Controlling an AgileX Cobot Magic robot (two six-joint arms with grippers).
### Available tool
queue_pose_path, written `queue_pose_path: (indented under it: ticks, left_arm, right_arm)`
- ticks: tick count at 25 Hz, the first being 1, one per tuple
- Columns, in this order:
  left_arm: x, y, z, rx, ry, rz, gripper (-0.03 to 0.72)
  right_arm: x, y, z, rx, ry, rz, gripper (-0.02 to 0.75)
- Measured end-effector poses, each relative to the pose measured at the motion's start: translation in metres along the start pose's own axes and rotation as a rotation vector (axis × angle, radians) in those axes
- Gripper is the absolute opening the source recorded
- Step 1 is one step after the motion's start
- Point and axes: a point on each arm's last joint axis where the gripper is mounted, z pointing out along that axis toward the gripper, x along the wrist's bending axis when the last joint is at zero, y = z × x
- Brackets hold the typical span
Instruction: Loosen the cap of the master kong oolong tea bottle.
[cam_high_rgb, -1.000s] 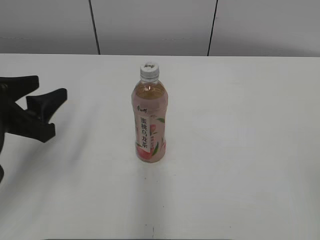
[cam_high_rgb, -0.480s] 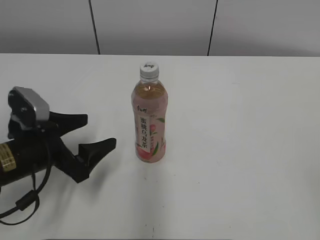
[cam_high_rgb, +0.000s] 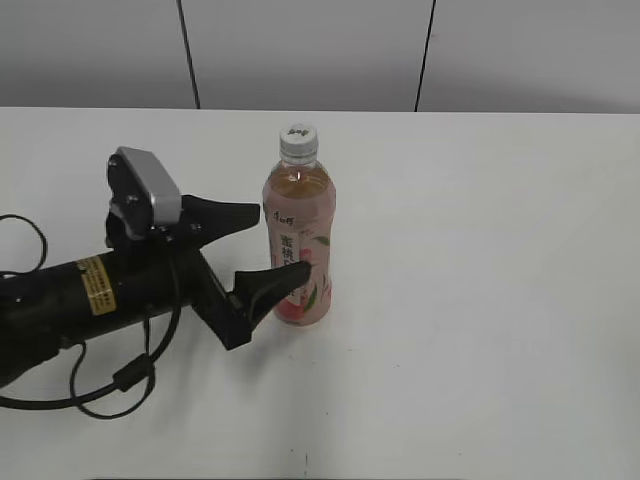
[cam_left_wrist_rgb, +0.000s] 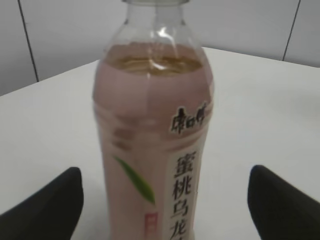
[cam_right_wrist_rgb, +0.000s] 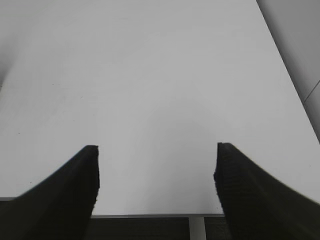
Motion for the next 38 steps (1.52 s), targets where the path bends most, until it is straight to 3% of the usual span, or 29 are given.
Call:
queue_pose_path:
  ticks: [14, 17, 20, 27, 31, 34, 38]
  left_arm:
    - [0.022, -0.007, 0.044, -0.042, 0.014, -0.073, 0.594]
    - [0.023, -0.004, 0.047, -0.053, 0.005, -0.071, 0.543]
    - [0.021, -0.004, 0.047, -0.052, -0.013, -0.068, 0.384]
    - [0.018, -0.003, 0.047, -0.040, -0.056, -0.037, 0.391]
    - [0.011, 0.006, 0.044, -0.002, -0.117, 0.026, 0.391]
    - [0.007, 0.019, 0.041, -0.020, -0.154, 0.076, 0.391]
    - [-0.004, 0.026, 0.045, -0.043, -0.172, 0.080, 0.391]
  right_arm:
    - [0.000, 0.000, 0.000, 0.000, 0.000, 0.002, 0.545]
    - [0.000, 0.000, 0.000, 0.000, 0.000, 0.003, 0.545]
    - [0.000, 0.000, 0.000, 0.000, 0.000, 0.003, 0.545]
    - [0.000, 0.000, 0.000, 0.000, 0.000, 0.003, 0.545]
    - [0.000, 0.000, 0.000, 0.000, 0.000, 0.005, 0.545]
    - [0.000, 0.000, 0.000, 0.000, 0.000, 0.005, 0.545]
    - [0.000, 0.000, 0.000, 0.000, 0.000, 0.005, 0.545]
